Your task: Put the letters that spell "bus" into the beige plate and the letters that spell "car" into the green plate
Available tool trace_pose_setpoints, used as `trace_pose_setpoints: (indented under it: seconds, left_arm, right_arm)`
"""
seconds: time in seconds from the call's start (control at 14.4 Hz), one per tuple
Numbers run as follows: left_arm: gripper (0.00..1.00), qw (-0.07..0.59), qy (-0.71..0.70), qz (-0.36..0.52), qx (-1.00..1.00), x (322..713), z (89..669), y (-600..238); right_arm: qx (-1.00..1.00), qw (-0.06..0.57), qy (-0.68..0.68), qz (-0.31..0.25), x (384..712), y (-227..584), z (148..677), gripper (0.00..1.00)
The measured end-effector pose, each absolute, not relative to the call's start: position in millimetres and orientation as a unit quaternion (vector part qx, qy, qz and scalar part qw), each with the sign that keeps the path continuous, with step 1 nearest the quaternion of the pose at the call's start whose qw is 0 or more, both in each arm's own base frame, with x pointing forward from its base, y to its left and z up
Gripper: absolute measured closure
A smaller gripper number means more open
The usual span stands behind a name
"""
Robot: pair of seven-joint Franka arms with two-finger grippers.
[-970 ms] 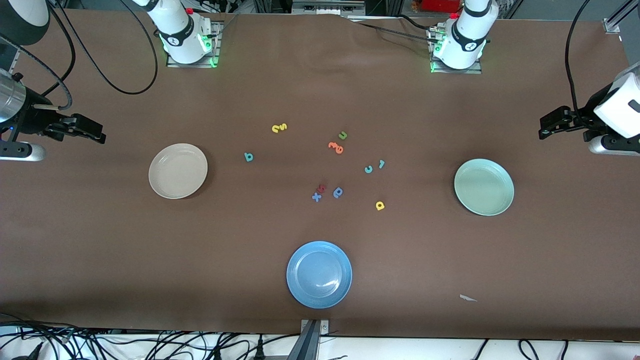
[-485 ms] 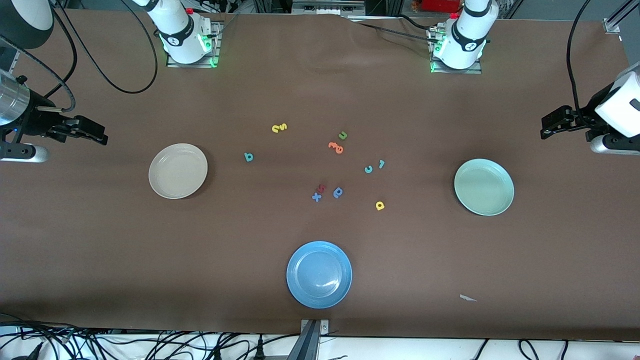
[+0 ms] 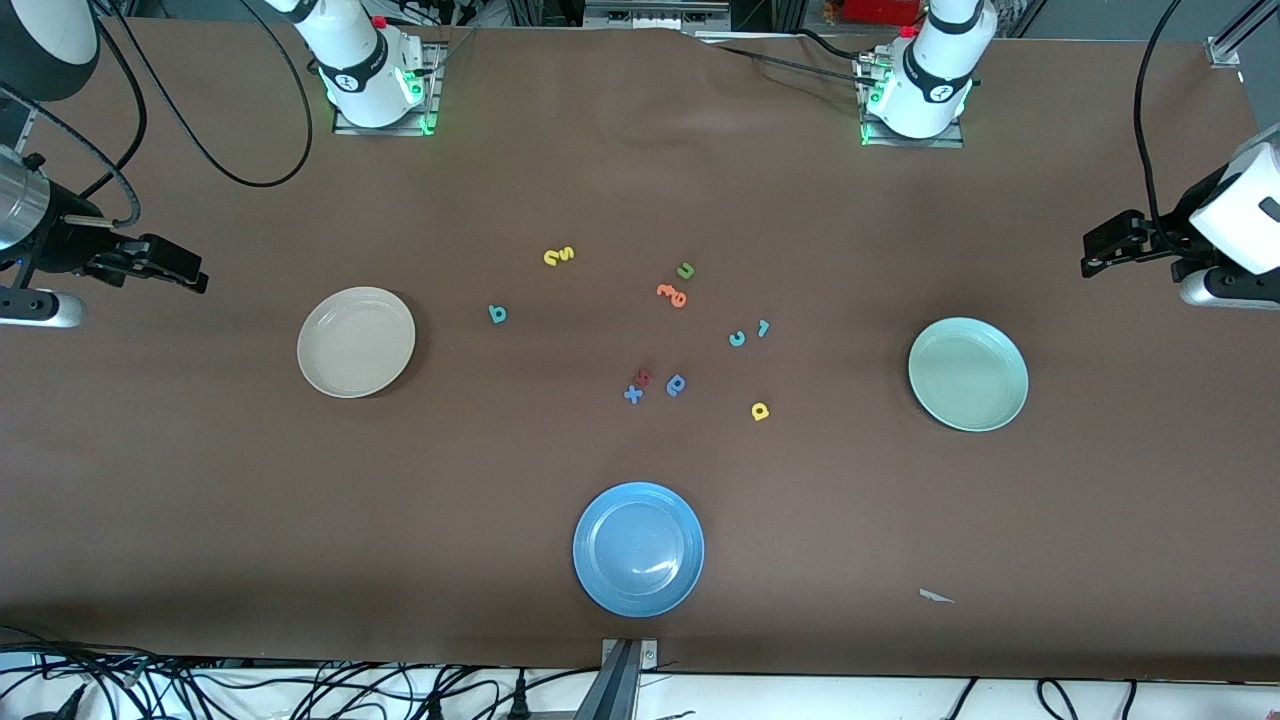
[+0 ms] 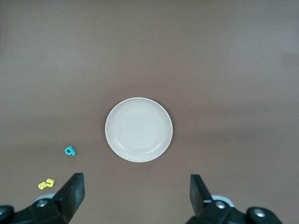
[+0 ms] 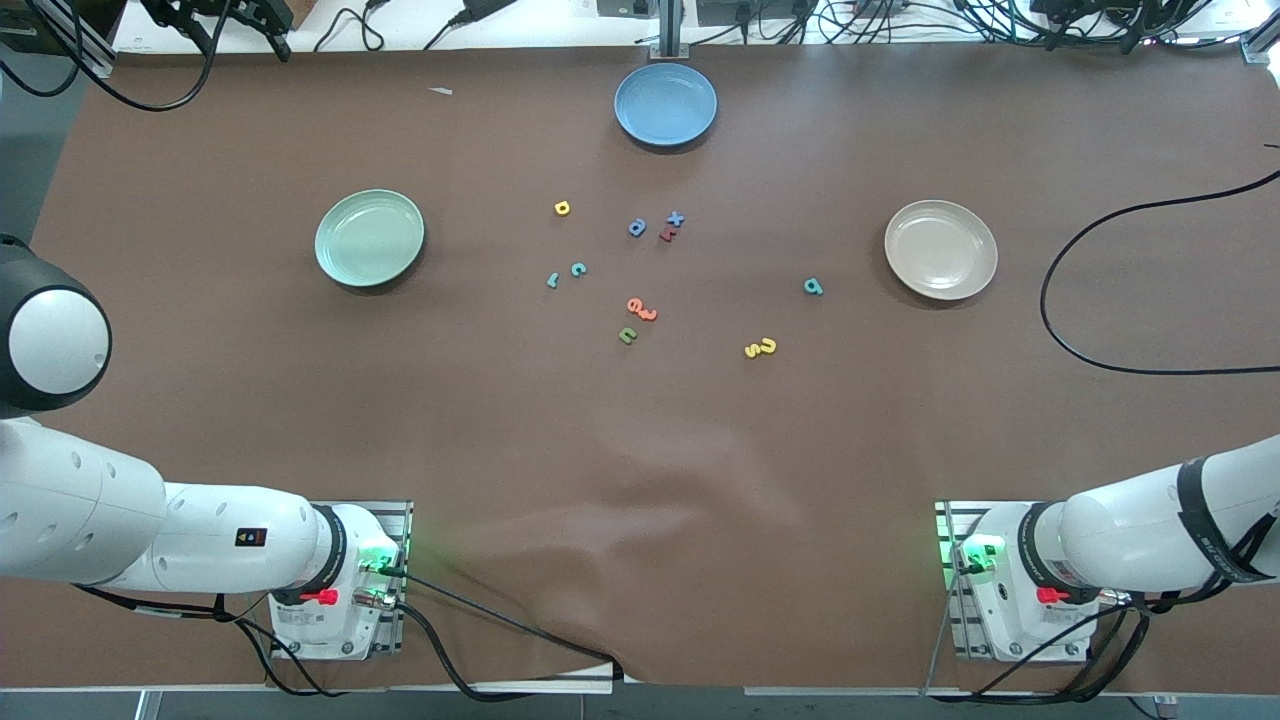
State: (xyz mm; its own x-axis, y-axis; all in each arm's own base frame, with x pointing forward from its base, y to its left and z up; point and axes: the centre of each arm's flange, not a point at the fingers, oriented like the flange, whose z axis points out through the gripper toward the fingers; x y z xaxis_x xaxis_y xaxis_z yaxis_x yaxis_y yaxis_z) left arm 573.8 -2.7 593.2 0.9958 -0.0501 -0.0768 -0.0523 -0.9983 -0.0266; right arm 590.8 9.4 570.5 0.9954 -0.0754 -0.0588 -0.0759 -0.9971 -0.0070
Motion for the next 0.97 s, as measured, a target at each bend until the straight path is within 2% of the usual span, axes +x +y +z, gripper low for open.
trace_pose_setpoints:
  seconds: [0.97]
  left_arm:
    - [0.0, 0.014, 0.026, 0.041, -0.999, 573.2, 592.8, -2.6]
  right_arm:
    - [-0.999, 0.004, 0.04, 0.028, 592.2, 7.2, 567.3, 0.0]
